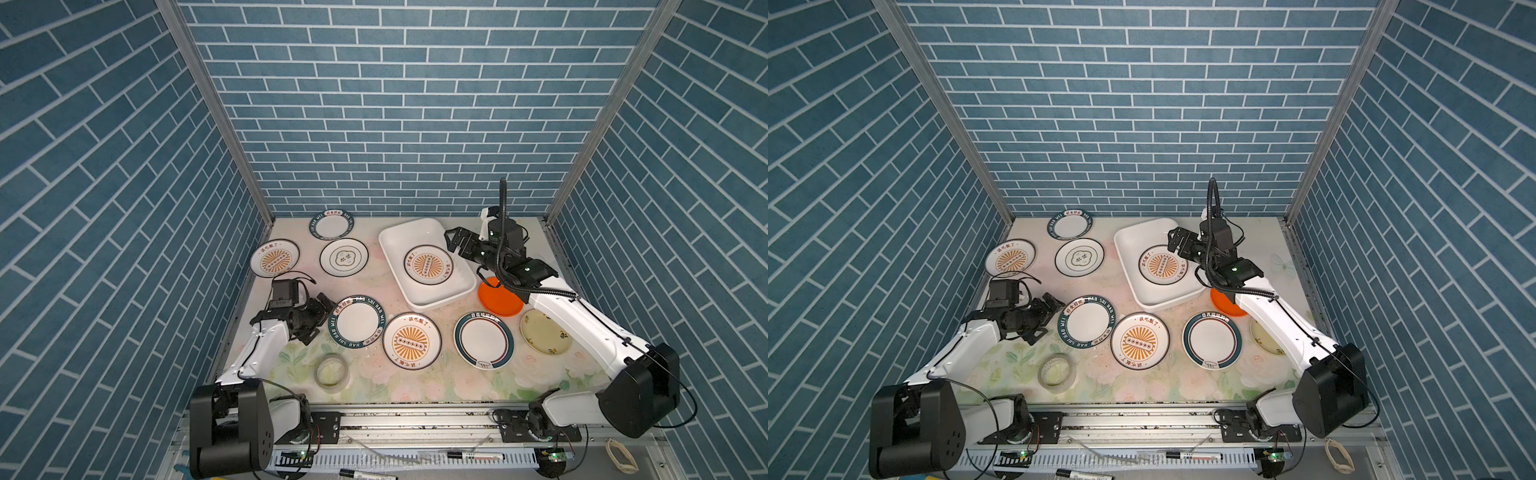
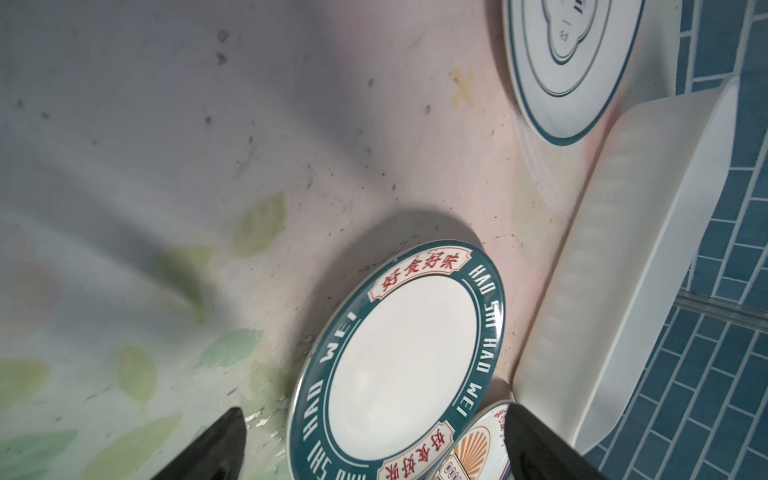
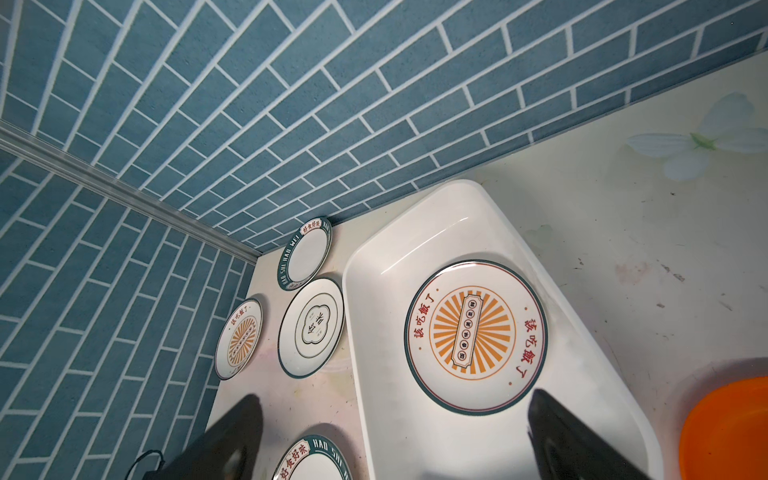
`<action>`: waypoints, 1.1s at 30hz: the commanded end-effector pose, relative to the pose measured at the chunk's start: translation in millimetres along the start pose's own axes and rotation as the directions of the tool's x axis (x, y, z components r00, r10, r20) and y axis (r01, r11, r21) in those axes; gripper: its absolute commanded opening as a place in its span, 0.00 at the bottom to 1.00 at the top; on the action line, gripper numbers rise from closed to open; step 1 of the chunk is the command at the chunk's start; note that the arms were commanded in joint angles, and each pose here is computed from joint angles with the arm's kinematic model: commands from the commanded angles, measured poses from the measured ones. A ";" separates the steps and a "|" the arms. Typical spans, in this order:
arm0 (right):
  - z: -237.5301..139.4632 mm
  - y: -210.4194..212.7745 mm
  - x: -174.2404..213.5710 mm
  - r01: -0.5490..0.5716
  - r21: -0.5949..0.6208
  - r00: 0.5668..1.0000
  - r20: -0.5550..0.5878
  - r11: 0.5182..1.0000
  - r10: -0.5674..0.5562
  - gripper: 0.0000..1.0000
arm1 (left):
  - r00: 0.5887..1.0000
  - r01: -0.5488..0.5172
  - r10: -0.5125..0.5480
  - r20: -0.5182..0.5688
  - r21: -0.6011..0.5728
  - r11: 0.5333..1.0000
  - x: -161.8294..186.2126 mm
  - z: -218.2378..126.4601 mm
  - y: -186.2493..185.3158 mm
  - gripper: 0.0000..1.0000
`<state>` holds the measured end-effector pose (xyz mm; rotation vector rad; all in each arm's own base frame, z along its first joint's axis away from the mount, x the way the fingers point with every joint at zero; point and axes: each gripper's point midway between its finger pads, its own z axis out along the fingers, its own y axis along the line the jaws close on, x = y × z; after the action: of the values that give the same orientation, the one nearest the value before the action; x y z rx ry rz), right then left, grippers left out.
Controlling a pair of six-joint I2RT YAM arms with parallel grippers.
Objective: Place the plates into the plastic bin on the countertop
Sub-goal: 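Release the plate, move the left gripper to the green-rim plate and grasp it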
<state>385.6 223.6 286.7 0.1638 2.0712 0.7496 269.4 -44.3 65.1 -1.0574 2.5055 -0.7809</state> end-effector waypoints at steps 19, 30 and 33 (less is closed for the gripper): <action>-14.1 -1.7 -14.3 -0.025 0.039 0.995 0.093 0.999 0.021 0.99 | 0.997 -0.029 0.040 -0.073 0.146 0.989 21.4 43.9 15.4 0.75; -20.4 -6.6 -15.0 -0.026 0.060 0.994 0.107 0.998 0.019 0.99 | 0.996 -0.055 0.069 -0.054 0.233 0.971 22.1 57.1 13.2 0.26; -21.9 -7.9 -14.5 -0.028 0.063 0.994 0.110 0.998 0.020 0.99 | 0.996 -0.069 0.080 -0.036 0.238 0.969 16.5 54.0 7.1 0.15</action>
<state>382.8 207.5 295.4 0.2199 2.0170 0.6674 282.5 -74.9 21.8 -0.8555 2.3827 -1.0934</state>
